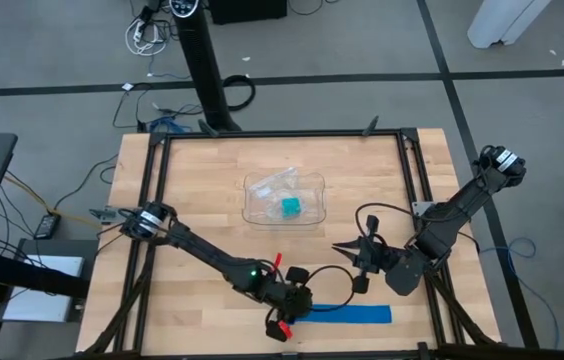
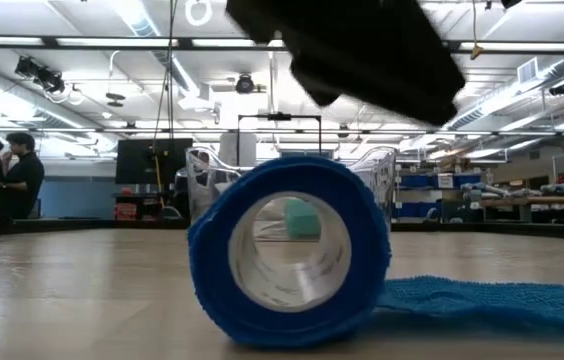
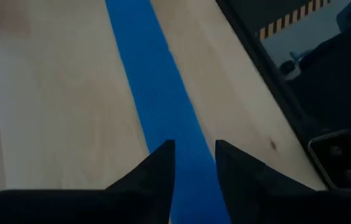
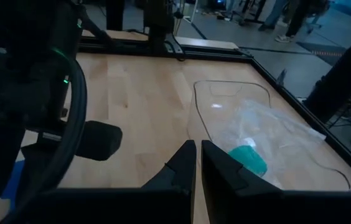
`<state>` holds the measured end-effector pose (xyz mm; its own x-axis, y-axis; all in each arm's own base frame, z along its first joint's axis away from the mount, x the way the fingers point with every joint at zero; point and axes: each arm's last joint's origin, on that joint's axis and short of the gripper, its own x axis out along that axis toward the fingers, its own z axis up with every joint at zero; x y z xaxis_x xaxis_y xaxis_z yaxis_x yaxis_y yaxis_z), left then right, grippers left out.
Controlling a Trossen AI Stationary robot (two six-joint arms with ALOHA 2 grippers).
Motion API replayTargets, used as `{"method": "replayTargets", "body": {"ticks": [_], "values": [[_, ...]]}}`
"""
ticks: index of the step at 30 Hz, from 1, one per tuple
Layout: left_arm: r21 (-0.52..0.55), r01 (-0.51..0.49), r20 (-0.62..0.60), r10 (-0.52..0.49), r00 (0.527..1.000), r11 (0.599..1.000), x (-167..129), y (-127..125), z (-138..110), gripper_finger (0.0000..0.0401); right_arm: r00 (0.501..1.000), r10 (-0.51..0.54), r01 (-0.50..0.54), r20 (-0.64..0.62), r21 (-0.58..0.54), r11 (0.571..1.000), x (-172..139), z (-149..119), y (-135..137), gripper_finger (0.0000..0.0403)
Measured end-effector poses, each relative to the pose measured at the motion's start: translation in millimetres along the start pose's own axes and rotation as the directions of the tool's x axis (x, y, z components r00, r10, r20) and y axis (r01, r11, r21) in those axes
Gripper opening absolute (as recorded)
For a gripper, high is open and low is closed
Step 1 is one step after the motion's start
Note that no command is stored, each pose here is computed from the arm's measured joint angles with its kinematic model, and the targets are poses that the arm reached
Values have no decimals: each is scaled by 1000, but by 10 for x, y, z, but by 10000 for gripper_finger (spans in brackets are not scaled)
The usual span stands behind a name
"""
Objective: Roll bandage
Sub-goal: Roll the blue bandage
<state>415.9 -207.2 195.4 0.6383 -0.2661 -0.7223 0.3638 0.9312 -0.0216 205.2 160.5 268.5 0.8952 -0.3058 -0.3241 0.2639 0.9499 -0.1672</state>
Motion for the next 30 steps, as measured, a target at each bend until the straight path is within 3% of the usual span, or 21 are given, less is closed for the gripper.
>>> {"method": "replayTargets", "body": {"ticks": [8, 16, 23, 26, 30], "values": [[24, -160, 178, 154, 972, 987, -633, -111, 359, 121, 999, 5, -2, -33, 73, 997, -134, -63, -36, 15], [56, -347, 487, 278, 828, 936, -1239, -498, 530, 121, 987, 145, -136, -62, 133, 982, -107, -50, 56, 3], [-62, -391, 617, 343, 708, 918, -1496, -568, 7, 121, 959, 279, -283, 50, 125, 951, 59, 120, 218, 12], [-182, -418, 610, 436, 661, 890, -1578, -500, -308, 121, 956, 293, -295, 28, 111, 949, 222, 156, 299, 13], [-321, -431, 546, 537, 643, 843, -1626, -401, -691, 121, 940, 340, -336, -33, 96, 937, 505, 159, 439, 16]]}}
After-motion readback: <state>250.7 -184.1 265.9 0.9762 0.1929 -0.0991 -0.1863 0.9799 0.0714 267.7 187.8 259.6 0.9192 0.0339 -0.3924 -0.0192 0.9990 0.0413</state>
